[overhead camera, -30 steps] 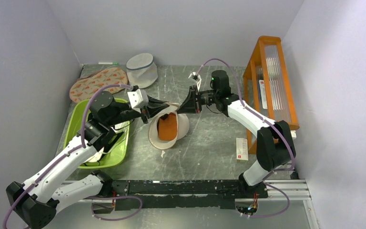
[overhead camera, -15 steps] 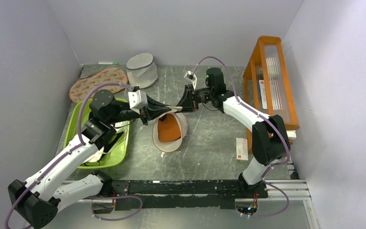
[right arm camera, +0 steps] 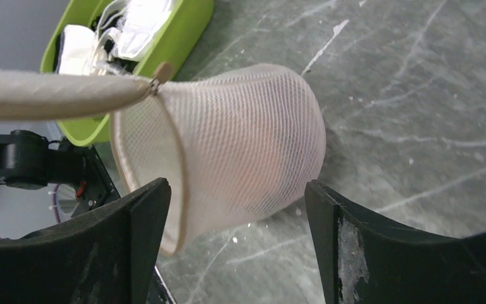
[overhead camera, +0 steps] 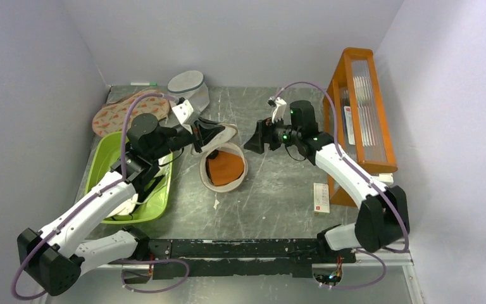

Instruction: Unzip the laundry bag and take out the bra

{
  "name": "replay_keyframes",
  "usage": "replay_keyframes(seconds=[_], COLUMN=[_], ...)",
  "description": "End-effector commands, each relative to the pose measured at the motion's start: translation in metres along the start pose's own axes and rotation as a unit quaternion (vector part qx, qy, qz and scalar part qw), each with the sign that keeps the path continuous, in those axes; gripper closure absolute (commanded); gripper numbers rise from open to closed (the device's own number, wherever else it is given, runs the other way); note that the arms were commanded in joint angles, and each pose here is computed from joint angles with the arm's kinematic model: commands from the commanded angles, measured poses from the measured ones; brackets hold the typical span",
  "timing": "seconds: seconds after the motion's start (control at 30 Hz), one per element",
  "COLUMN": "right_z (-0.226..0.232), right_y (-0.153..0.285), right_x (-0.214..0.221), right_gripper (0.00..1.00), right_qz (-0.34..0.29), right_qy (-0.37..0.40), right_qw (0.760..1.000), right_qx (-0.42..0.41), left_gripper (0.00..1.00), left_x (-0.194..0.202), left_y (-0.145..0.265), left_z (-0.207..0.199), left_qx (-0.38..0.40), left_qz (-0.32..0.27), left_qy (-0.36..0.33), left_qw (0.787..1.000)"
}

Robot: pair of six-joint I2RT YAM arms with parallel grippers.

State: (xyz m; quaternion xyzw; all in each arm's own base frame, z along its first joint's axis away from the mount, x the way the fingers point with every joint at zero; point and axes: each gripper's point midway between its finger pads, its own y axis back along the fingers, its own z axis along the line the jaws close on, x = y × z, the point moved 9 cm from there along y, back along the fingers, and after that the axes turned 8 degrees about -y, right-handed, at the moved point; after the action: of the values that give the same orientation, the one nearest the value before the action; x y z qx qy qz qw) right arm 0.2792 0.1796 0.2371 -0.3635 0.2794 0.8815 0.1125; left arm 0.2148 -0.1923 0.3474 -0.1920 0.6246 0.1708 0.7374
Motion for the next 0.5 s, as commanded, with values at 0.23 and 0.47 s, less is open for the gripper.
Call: replay_keyframes(seconds=[0.23,0.47], right_z=[0.042,0.033], right_y=[-0.005,-0.022], right_x=[0.038,0.046], right_gripper=[0.14,0.24], right_qz=[-0.054,-0.05], right_qy=[-0.011,-0.011], right_qw=[0.995,0.984], right_qx=[0.082,0.168], left_gripper=[0.93,0.93], left_x=[-0.009,-0.005], left_y=[-0.008,-0.009], left_z=[0.012,0.014], left_qx=[-0.032,-0.044], left_qz=[-0.004,0.005], left_qy=[0.029,0.036], left_qw=[0.999,0.998])
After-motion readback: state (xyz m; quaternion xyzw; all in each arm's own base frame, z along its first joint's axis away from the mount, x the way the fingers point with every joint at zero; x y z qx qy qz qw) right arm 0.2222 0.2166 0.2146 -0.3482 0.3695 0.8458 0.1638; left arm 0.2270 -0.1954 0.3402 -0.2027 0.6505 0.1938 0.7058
